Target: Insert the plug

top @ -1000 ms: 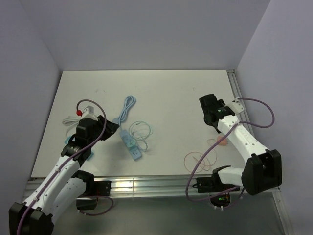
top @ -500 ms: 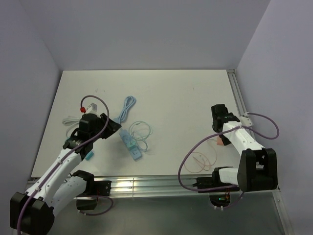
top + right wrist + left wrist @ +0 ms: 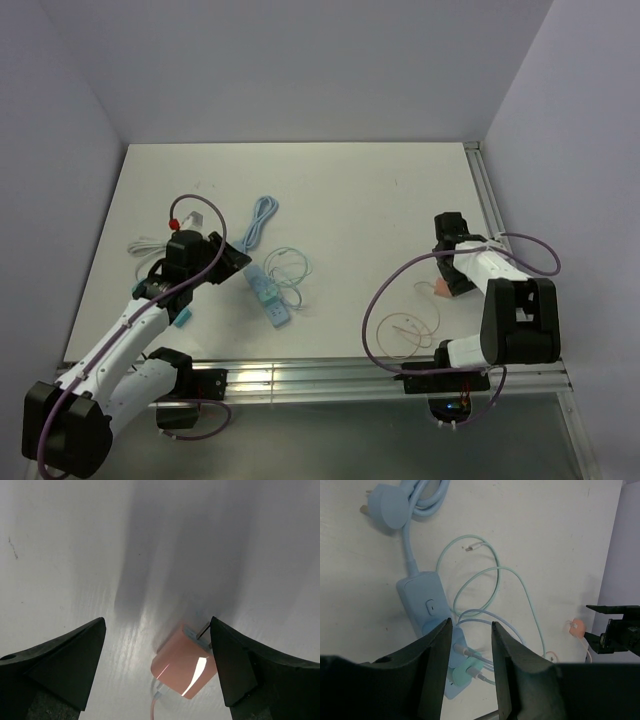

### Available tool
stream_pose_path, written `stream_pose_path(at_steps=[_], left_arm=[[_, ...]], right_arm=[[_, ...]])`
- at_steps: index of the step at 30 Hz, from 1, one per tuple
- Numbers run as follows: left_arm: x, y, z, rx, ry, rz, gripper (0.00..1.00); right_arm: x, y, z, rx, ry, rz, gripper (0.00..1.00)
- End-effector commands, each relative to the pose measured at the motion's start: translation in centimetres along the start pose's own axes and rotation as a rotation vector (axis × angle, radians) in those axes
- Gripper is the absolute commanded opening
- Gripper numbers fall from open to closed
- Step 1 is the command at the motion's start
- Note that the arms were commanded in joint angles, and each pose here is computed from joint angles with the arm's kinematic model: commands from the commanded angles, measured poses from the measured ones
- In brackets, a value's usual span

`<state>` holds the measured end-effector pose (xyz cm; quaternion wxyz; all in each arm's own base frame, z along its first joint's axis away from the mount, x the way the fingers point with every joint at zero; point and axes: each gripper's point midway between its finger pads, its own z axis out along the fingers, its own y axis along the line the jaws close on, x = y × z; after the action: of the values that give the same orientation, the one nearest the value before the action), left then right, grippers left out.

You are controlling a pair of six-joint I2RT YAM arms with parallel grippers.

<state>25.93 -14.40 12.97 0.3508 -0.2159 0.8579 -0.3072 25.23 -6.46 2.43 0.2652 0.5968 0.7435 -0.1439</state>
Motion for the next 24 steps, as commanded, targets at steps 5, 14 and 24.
stream_pose_path(at_steps=[5, 14, 24], left_arm=[[-1.3, -2.3, -1.1, 0.088, -0.044, 0.021, 0.44], [-1.4, -3.3, -2.4, 0.152, -0.064, 0.039, 0.44], [-0.1, -3.0, -4.4, 0.235, -0.091, 0.049, 0.47]], right_arm=[[-0.9, 0.0, -1.6, -0.106, -0.022, 0.072, 0.93], [0.3, 2.0, -2.0, -0.206, 0.054, -0.097, 0.92], [4.6, 6.3, -2.7, -0.286, 0.152, -0.285, 0.93]])
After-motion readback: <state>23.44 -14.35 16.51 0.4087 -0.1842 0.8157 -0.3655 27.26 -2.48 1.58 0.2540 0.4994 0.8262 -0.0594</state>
